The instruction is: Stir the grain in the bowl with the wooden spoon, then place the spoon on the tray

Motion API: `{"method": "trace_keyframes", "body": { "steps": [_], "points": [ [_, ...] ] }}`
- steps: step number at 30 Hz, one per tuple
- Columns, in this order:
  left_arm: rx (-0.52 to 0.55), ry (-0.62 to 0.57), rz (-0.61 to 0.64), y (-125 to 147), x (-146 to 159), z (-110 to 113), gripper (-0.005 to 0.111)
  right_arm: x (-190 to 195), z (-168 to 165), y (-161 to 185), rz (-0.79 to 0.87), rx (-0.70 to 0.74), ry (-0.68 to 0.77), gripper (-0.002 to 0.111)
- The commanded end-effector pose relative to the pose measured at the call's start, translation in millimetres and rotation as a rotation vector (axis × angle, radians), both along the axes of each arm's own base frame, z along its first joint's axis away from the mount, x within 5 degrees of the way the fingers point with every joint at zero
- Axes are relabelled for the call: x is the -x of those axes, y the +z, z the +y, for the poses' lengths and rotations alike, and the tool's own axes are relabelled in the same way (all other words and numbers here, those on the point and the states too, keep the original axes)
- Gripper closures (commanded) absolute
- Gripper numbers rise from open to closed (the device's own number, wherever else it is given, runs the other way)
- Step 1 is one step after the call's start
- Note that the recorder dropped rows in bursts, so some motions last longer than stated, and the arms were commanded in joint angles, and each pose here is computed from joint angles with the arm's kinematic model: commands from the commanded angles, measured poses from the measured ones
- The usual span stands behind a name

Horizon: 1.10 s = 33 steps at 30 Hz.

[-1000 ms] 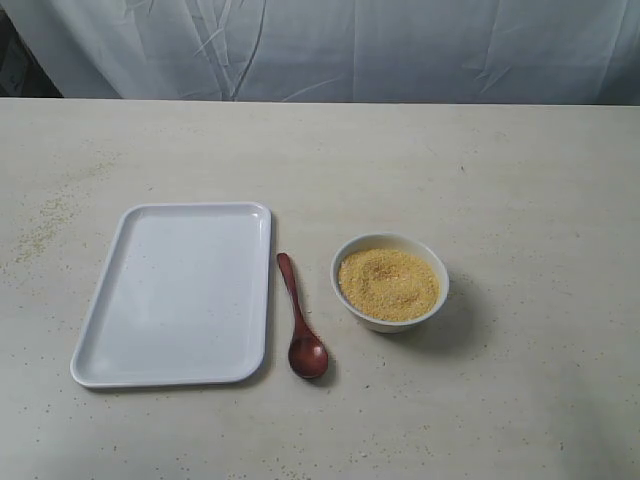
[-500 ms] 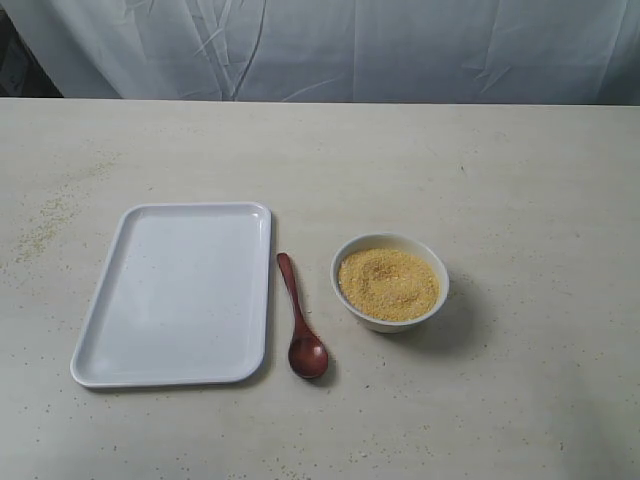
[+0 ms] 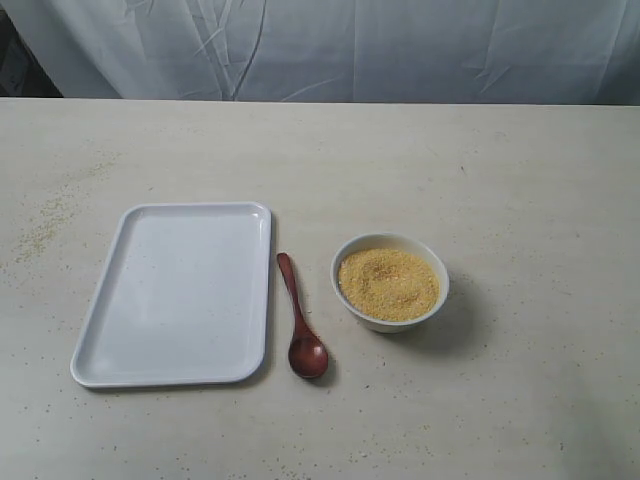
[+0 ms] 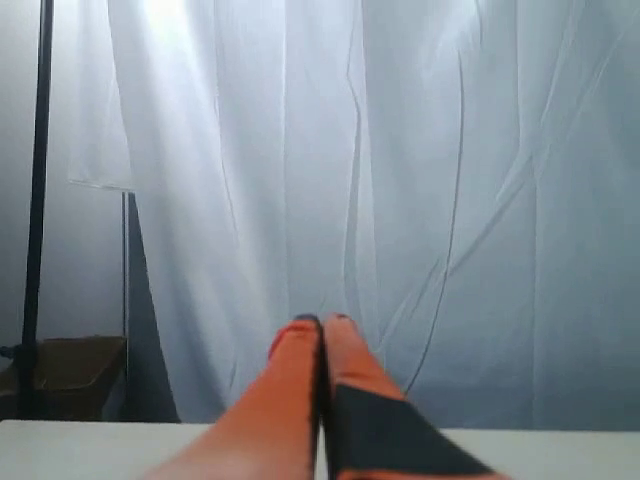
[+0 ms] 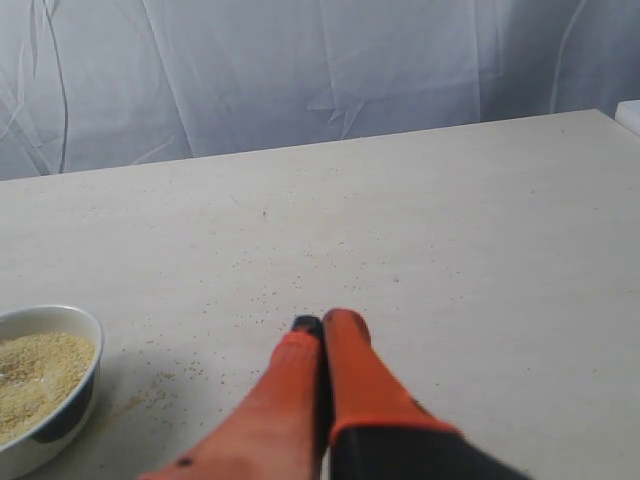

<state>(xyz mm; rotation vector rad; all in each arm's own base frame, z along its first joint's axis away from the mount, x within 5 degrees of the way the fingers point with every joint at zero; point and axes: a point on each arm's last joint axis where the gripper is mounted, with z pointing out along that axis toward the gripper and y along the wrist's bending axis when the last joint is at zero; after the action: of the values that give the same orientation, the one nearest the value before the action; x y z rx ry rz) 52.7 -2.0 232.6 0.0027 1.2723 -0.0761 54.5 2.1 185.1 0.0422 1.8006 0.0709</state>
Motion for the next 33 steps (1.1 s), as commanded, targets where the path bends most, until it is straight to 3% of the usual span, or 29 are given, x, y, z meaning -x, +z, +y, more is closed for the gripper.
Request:
{"method": "trace_keyframes", "body": {
  "steps": [1,4,8,11,16,19,23,29,33],
  "points": [
    [0.077,-0.007,-0.055,4,2,2,0.107,0,0,1,-0.014,0.011,-0.004,0.108],
    [0.119,-0.012,-0.045,4,2,3,0.107,0,0,1,-0.014,0.011,-0.004,0.108],
    [0.066,-0.023,-0.001,39,8,0,0.107,0,0,1,-0.014,0.011,-0.004,0.108],
    [0.041,-0.047,0.169,69,-1,-3,0.107,0,0,1,-0.014,0.011,-0.004,0.108],
    [0.038,-0.048,0.601,96,-44,-7,0.107,0,0,1,-0.014,0.011,-0.004,0.108],
    [0.038,-0.039,0.857,85,-70,-9,0.107,0,0,1,-0.014,0.011,-0.004,0.108],
    [0.074,-0.053,0.991,65,-99,-13,0.107,0,0,1,-0.014,0.011,-0.004,0.108],
    [0.134,-0.067,1.063,51,-118,-17,0.107,0,0,1,-0.014,0.011,-0.004,0.108],
    [0.169,-0.075,1.06,57,-126,-19,0.107,0,0,1,-0.014,0.011,-0.004,0.108]
  ]
}}
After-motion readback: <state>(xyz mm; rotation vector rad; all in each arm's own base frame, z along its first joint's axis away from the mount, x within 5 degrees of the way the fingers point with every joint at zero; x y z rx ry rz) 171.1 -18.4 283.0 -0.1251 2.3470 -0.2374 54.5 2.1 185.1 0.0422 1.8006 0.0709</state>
